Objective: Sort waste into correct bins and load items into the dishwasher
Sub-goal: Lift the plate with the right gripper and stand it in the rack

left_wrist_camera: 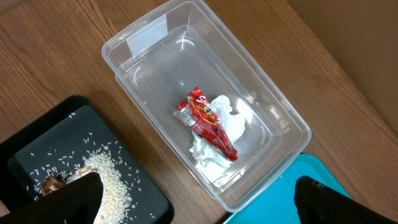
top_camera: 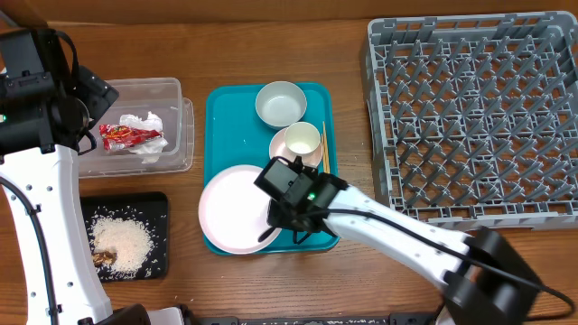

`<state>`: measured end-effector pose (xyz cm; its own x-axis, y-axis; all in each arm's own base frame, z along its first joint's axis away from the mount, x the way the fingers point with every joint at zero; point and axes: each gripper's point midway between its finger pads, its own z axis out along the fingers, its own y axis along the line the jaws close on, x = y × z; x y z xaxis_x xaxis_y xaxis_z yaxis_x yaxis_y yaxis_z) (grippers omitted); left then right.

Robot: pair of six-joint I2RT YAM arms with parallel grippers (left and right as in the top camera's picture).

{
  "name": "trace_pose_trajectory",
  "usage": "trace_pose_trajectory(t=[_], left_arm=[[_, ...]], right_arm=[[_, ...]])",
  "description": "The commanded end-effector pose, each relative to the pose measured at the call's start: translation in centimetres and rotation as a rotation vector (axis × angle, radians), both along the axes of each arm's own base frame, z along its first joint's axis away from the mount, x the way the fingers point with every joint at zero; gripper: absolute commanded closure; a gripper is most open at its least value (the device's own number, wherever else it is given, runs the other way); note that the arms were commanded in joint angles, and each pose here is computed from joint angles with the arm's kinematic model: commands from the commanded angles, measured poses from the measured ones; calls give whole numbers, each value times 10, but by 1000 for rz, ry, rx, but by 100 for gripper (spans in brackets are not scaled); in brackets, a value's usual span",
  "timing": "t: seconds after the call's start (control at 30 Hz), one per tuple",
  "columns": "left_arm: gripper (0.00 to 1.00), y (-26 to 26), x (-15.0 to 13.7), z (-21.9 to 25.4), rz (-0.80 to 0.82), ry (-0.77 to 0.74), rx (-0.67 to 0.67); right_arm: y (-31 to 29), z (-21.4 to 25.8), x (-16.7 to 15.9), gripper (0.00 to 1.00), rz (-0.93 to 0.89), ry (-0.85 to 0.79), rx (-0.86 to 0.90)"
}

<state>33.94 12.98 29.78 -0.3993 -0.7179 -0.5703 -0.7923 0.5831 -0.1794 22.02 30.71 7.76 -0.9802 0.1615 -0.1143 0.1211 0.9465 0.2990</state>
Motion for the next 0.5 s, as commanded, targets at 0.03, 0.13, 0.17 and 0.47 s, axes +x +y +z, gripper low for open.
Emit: trace_pose_trajectory(t=[0.03,0.13,0.17,0.47], left_arm=[[0,-1,2,2,-13,-6,0],[0,-1,3,2,-13,-7,0],[0,-1,2,2,-13,-6,0],[0,-1,3,2,-13,-7,0]], right_arm=[[3,55,16,96,52,-130,101],[-9,73,29,96,30,-177,126],[-16,80,35,96,20,-195,134],[-137,138,112,96,-229,-390,134]])
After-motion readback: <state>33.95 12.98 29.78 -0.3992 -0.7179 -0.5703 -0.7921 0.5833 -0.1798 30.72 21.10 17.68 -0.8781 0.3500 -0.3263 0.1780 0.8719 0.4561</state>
